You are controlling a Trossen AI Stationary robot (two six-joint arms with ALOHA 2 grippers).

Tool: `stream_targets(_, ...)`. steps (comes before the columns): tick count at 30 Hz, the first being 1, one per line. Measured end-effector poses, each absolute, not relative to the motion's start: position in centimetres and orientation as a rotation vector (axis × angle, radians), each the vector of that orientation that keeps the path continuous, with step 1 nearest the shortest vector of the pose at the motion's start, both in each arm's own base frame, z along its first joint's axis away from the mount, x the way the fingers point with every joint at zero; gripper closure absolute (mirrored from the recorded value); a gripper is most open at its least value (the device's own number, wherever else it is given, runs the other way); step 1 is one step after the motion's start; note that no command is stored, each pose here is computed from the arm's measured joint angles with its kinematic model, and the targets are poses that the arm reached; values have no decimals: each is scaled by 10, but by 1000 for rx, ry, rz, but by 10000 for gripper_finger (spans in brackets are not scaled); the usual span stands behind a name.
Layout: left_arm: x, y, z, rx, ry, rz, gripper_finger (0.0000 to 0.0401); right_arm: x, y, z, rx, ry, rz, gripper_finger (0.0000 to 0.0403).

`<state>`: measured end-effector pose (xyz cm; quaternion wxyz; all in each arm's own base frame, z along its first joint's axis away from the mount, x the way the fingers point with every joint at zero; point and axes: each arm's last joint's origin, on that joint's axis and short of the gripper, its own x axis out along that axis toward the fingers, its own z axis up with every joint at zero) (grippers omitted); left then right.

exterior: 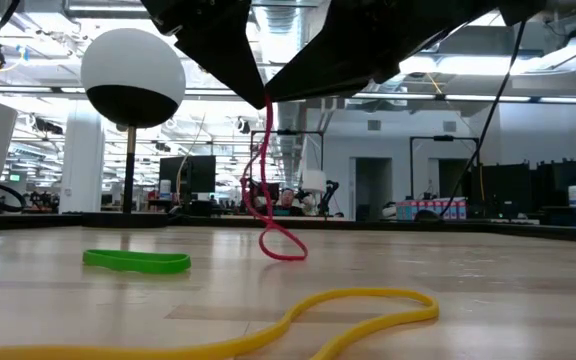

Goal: Pick and place items into bin
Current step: Put the red rubber band into the bin

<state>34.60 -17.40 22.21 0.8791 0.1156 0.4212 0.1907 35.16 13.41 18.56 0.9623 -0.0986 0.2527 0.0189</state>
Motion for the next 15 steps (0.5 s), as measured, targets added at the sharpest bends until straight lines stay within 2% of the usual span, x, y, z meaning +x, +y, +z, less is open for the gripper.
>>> stream_targets(9, 346, -175, 223, 278, 862, 397, 285, 352, 134, 186, -199, 509, 36, 342)
stream_targets(15, 349, -175, 224, 317, 850, 376, 265, 352, 135, 186, -201, 502, 54, 342)
